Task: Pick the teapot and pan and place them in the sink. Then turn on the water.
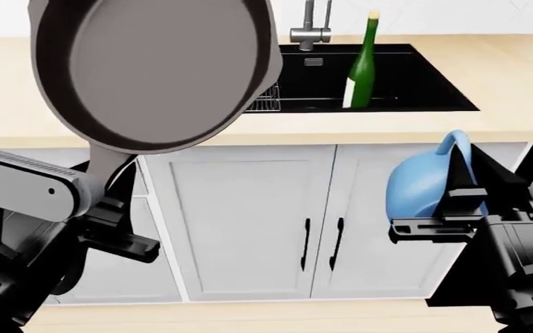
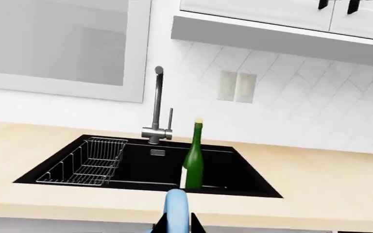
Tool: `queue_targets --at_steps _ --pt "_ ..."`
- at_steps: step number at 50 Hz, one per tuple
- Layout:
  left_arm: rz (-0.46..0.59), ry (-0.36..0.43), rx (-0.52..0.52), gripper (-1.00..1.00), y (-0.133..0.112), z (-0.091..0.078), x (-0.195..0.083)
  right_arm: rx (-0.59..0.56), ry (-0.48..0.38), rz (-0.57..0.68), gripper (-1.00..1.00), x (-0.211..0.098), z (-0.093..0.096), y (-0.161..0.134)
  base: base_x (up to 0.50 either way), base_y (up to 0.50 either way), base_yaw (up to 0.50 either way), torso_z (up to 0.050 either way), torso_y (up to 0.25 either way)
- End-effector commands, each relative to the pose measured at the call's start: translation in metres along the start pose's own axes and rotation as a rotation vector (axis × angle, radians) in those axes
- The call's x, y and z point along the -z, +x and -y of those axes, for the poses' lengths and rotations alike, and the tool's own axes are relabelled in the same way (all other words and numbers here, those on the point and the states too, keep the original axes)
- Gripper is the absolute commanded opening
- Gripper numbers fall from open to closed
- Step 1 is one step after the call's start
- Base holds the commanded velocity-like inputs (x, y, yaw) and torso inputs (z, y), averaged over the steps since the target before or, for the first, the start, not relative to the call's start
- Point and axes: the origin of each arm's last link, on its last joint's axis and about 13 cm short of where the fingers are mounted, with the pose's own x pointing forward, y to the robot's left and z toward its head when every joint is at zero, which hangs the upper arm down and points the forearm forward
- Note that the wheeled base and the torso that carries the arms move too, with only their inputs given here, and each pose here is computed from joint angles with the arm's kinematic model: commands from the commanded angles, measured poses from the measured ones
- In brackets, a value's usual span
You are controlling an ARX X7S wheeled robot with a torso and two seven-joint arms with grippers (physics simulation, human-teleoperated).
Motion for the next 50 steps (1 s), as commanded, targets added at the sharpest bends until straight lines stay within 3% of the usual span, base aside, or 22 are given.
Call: queue_targets --at_steps 1,18,33,40,50 --pt "0.043 0.002 -0.022 -1.00 0.002 -0.003 -0.006 0.039 -0.003 0.060 -1.00 -0.007 0.004 0.003 -0.50 0.01 0.00 0.000 0.000" --pt "0.040 -0.003 -0.026 -1.00 0.003 -0.003 -0.002 0.038 -0.007 0.055 -1.00 -0.005 0.003 0.005 -0.49 0.01 0.00 0.001 0.002" --pt "0.015 0.033 -0.024 -1.00 0.008 -0.007 -0.006 0.047 -0.037 0.056 -1.00 -0.009 0.005 0.006 -0.02 0.00 0.00 0.001 0.002" --pt "-0.011 0.089 -0.007 -1.00 0.013 -0.013 -0.026 0.046 -0.042 0.034 -1.00 -0.021 0.012 0.010 0.00 0.00 0.00 0.000 0.002" --pt "-0.053 0.100 0.015 -1.00 0.023 -0.021 -0.055 0.043 -0.064 0.028 -1.00 -0.037 0.018 0.019 0.00 0.00 0.00 0.001 0.002"
